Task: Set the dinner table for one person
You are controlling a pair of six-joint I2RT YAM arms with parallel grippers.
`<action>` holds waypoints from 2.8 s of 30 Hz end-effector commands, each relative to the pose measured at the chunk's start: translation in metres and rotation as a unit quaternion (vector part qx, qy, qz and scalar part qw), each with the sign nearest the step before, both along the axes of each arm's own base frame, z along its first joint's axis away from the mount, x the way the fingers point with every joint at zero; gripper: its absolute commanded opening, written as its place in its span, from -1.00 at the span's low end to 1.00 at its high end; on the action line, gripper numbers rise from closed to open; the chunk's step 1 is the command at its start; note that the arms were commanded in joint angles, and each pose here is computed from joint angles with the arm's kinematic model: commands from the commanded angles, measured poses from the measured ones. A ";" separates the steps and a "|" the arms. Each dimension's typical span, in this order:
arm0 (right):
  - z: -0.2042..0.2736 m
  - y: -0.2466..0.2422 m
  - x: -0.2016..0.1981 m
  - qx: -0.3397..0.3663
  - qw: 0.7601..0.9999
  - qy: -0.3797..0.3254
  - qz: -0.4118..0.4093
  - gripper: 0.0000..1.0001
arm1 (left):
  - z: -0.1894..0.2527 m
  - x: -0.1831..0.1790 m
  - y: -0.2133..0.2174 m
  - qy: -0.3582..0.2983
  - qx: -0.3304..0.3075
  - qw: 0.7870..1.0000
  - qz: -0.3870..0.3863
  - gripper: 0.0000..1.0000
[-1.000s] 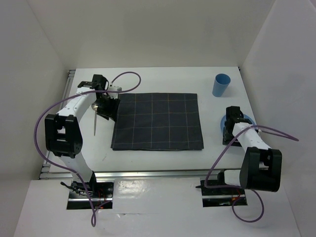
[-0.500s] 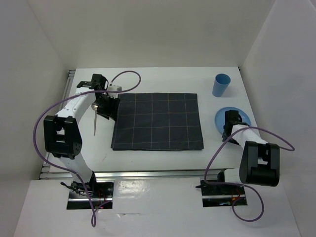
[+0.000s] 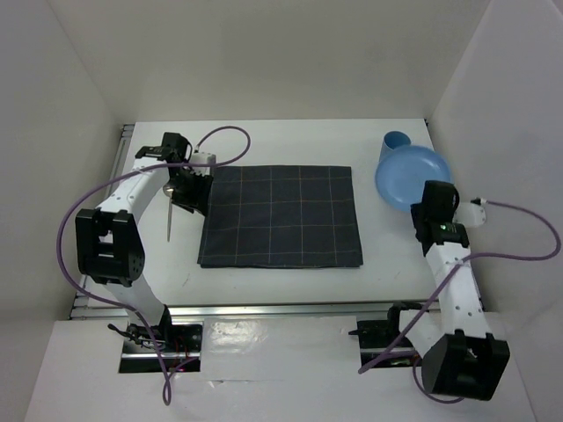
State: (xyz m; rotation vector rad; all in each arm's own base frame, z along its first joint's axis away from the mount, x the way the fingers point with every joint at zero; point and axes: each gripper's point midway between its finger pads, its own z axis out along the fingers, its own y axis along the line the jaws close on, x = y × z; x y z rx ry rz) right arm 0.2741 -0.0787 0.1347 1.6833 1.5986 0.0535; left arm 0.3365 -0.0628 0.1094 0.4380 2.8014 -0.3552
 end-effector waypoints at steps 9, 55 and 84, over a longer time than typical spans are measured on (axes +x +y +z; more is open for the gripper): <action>0.124 0.143 0.097 -0.176 0.806 -0.158 0.542 -1.00 | 0.002 0.000 0.010 -0.015 0.011 1.000 0.012 0.15; -0.002 0.281 0.103 -0.108 0.739 0.016 0.665 0.65 | -0.064 0.059 0.103 0.001 0.206 0.976 0.078 0.22; 0.048 0.275 0.105 -0.175 0.737 -0.016 0.652 0.61 | -0.128 0.033 0.097 0.155 0.047 0.980 0.112 -1.00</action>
